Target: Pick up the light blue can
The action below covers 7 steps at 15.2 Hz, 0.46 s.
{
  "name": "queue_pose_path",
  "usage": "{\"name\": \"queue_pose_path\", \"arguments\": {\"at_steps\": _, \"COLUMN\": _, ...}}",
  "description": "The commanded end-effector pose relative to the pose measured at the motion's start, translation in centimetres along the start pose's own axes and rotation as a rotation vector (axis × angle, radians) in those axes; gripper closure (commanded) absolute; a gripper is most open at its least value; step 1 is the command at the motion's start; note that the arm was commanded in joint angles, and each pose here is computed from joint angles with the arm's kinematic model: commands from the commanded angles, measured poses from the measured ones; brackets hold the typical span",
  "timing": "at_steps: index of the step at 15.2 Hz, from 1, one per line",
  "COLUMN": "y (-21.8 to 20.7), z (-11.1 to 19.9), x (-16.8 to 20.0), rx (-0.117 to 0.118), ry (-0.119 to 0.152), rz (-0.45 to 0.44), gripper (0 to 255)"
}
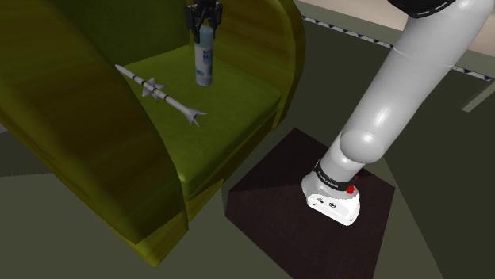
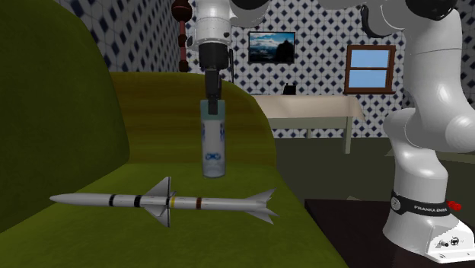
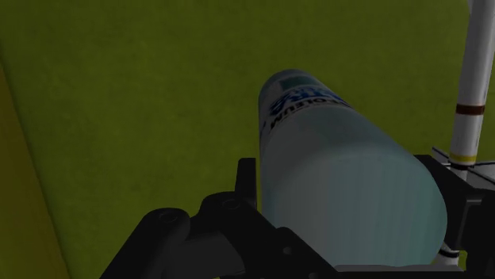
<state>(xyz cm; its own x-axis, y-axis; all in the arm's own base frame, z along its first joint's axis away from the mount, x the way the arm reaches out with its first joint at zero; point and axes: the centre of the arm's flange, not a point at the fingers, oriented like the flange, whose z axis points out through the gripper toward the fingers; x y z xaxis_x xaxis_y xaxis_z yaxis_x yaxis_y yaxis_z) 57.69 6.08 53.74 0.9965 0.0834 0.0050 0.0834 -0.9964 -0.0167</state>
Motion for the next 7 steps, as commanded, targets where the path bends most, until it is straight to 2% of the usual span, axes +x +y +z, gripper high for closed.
{"name": "queue_pose_path", "arguments": {"at_steps": 1, "y": 0.1, "z": -1.2, "x": -0.1, "rx": 0.000, "ry": 0.001, "rz": 0.000, "gripper": 255}}
{"name": "queue_pose_path", "arguments": {"at_steps": 5, "y": 0.1, "z": -3.3, "x": -0.1, "rx": 0.000, "ry": 0.001, "rz": 0.000, "gripper": 255}}
{"name": "queue_pose_path", "arguments": {"at_steps": 7, "y": 0.1, "z": -3.3, "x": -0.1, "rx": 0.000, "ry": 0.001, "rz": 0.000, "gripper": 255}}
